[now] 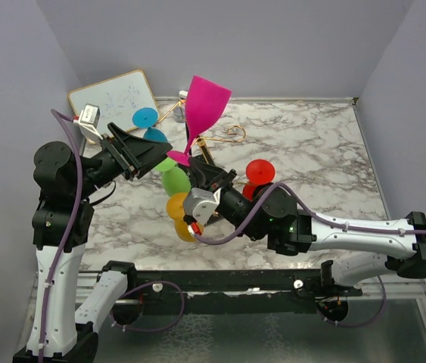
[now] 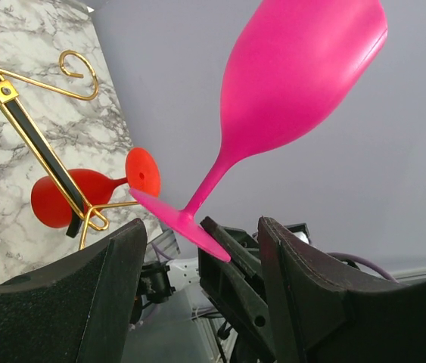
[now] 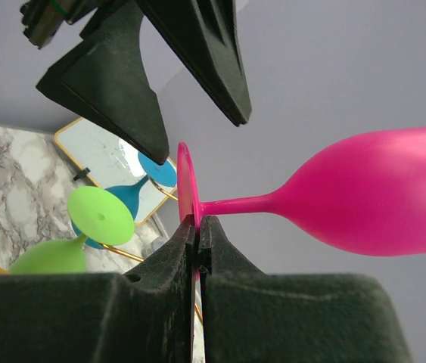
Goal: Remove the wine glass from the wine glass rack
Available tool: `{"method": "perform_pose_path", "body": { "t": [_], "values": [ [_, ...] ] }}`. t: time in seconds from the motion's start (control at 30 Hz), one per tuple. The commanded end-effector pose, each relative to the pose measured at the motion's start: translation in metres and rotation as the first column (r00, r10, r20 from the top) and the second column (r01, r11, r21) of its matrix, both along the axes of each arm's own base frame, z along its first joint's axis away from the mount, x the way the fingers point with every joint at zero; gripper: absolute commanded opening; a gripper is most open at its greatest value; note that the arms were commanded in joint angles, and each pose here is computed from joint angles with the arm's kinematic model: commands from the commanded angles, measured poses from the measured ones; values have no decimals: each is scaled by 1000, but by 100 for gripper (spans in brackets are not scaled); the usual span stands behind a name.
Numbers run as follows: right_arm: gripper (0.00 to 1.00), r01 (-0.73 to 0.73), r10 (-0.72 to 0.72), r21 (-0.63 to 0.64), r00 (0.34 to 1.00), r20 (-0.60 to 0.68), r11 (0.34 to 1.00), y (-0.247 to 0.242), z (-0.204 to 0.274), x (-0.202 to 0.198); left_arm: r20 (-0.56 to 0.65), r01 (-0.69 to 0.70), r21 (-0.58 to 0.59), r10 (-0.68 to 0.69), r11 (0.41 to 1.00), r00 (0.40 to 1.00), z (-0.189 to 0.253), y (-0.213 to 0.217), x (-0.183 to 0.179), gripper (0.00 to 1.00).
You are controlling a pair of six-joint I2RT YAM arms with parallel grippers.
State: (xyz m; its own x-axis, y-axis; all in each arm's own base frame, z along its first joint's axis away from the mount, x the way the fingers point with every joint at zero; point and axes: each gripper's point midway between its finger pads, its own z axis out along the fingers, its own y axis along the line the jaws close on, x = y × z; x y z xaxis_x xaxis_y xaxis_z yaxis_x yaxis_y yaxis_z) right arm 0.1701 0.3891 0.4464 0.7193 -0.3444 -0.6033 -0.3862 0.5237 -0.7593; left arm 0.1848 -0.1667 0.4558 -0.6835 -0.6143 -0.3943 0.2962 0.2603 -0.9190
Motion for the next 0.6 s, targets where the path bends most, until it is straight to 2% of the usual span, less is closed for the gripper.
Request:
{"method": "perform_pose_path", "body": {
  "t": [0.0,0.33,0.57],
  "values": [
    [2,-45,44,24,999,32,999,13,9,-12,-3,20,-21,-20,1000,1000,1,-2,-6,63],
    [2,-17,15,19,997,81,1000,25,1,-13,-6,46,-41,-47,998,999,-5,-5,-12,54],
    [3,4,-4,4,996,89,1000,23,-8,-16,-6,44,-42,-44,998,999,-10,-4,-11,15]
  ]
}}
